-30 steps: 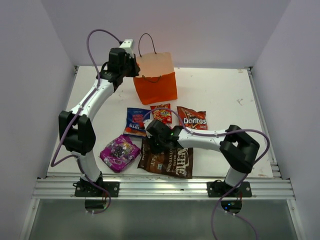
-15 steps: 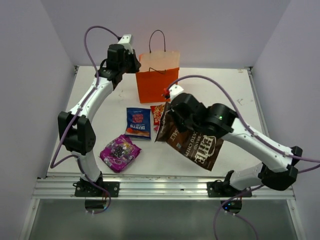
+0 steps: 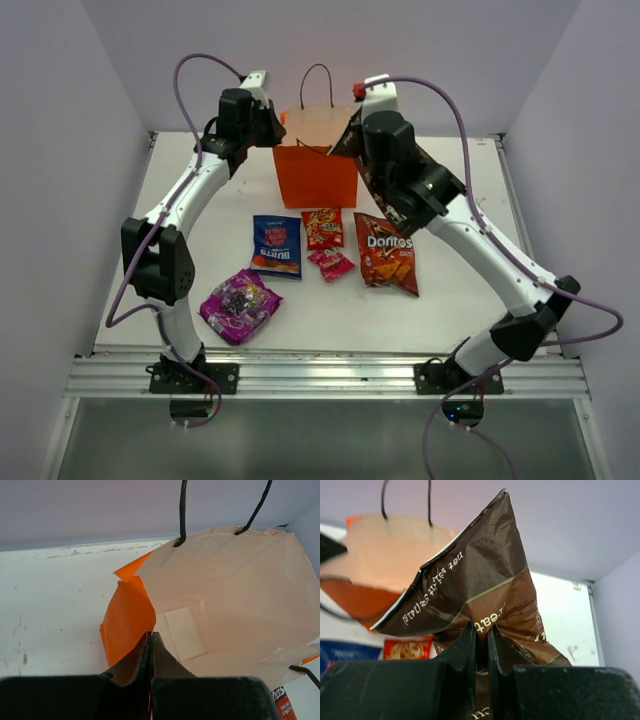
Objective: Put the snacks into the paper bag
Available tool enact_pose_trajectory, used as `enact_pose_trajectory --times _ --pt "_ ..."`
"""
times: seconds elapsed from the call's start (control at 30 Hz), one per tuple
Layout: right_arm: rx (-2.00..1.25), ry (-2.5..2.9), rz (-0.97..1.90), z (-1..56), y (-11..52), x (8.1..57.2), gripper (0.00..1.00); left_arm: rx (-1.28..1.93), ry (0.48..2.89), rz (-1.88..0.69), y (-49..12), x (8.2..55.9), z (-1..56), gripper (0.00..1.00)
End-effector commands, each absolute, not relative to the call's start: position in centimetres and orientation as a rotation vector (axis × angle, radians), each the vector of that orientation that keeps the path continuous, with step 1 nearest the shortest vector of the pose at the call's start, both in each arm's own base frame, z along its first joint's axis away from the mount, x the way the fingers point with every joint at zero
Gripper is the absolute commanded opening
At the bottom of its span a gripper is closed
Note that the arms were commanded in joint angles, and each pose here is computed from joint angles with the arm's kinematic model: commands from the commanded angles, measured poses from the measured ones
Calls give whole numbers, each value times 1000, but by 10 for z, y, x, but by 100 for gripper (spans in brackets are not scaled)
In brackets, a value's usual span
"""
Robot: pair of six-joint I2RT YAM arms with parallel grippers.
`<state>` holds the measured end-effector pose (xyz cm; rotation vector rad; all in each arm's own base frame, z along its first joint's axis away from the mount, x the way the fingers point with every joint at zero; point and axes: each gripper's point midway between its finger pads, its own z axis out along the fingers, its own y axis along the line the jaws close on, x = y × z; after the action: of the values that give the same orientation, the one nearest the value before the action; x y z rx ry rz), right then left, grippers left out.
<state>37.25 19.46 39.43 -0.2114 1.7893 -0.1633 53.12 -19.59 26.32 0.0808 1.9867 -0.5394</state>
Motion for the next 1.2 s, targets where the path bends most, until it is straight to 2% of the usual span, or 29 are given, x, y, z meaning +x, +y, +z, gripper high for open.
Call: enact_pose_trajectory --times 0.0,0.17,0.2,0.37,0.6,0.83,1.17 --pt "-90 1513 -54 481 211 410 0 94 1952 -575 -203 532 280 0" --pt "-46 1347 -29 528 222 441 0 85 1963 -596 -205 531 275 0" --pt "-51 1343 -42 523 226 453 0 84 1964 -601 -206 531 274 0" --pt "26 1173 45 571 236 467 0 74 1973 -624 -209 532 269 0" --pt "40 1042 256 591 276 491 0 65 1986 -661 -215 533 262 0" --pt "67 1026 446 578 307 510 0 63 1993 -674 -217 533 262 0" --pt "112 1172 613 508 345 539 0 63 1990 -666 -216 534 266 0"
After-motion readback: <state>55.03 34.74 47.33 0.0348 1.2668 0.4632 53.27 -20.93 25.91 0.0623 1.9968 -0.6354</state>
